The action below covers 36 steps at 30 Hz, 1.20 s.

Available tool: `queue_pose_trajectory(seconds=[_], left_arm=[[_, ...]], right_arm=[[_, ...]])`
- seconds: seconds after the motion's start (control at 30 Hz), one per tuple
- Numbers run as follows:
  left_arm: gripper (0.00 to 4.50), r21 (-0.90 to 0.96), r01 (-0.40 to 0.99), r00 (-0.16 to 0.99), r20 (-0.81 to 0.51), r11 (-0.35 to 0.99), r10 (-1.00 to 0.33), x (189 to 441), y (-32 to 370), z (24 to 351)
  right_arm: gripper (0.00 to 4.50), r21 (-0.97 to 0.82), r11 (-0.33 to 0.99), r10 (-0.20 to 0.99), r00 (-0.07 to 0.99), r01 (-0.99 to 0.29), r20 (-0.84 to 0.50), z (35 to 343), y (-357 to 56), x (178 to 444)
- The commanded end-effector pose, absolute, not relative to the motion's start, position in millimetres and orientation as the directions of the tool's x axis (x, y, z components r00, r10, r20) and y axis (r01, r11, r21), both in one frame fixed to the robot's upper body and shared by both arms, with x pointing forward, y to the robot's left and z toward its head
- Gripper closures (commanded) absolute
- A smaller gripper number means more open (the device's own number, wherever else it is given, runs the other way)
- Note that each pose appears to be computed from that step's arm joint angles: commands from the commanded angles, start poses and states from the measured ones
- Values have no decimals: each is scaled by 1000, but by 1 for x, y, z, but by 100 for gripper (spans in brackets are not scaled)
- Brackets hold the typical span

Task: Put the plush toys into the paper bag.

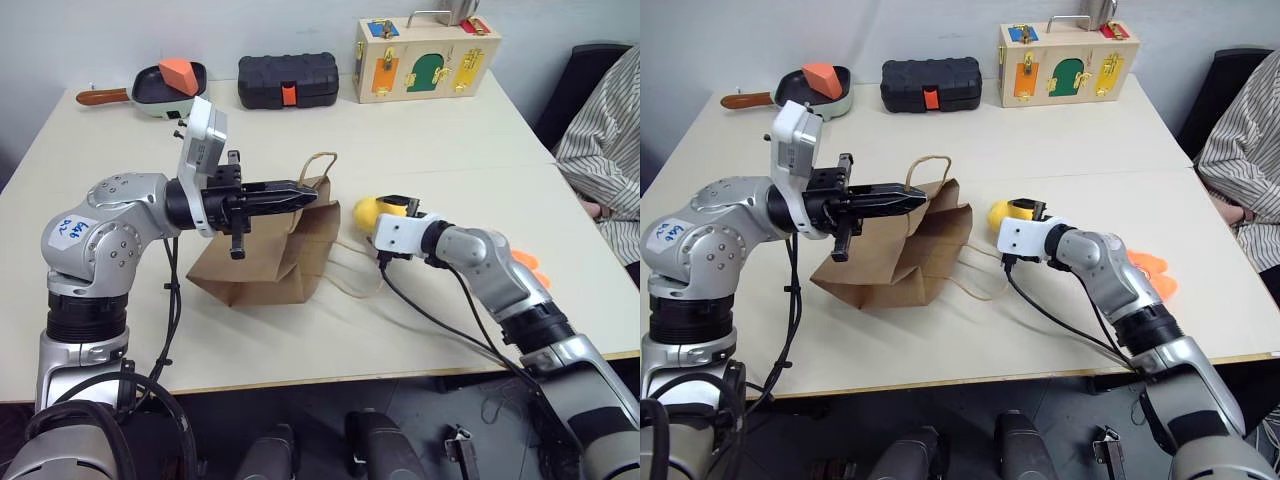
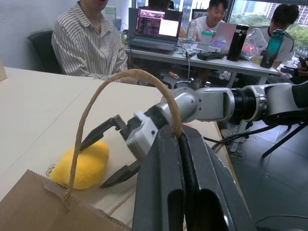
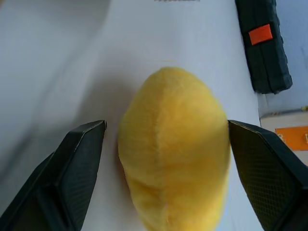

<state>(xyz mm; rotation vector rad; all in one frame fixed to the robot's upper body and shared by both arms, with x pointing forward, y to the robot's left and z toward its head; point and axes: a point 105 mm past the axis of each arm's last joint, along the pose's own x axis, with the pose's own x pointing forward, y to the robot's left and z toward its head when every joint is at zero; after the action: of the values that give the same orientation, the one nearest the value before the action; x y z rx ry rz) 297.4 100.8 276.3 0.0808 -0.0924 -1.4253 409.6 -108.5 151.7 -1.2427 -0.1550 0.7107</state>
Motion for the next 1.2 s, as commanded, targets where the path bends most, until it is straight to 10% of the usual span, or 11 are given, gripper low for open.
queue_pose_trajectory(seconds=[0.03, 0.37, 0.67, 0.97, 1.2], left_arm=[[450, 165, 976, 139, 35, 143, -990, 293, 102, 289], [450, 160, 975, 146, 45, 152, -988, 293, 103, 288], [450, 155, 977, 135, 67, 144, -989, 294, 101, 296], [450, 156, 979, 120, 73, 130, -990, 291, 98, 299], [450, 148, 983, 102, 62, 111, -993, 288, 96, 294]], right_arm=[[140, -917, 135, 560, 792, -376, -243, 150, -115, 417], [444, -772, 485, 712, 698, -411, 76, 230, -127, 374], [447, -987, -76, 903, 409, -139, -127, 214, -64, 317], [447, -966, -241, 955, 201, 90, -219, 196, -11, 311], [447, -955, -295, 954, 55, -24, -295, 177, 26, 314]])
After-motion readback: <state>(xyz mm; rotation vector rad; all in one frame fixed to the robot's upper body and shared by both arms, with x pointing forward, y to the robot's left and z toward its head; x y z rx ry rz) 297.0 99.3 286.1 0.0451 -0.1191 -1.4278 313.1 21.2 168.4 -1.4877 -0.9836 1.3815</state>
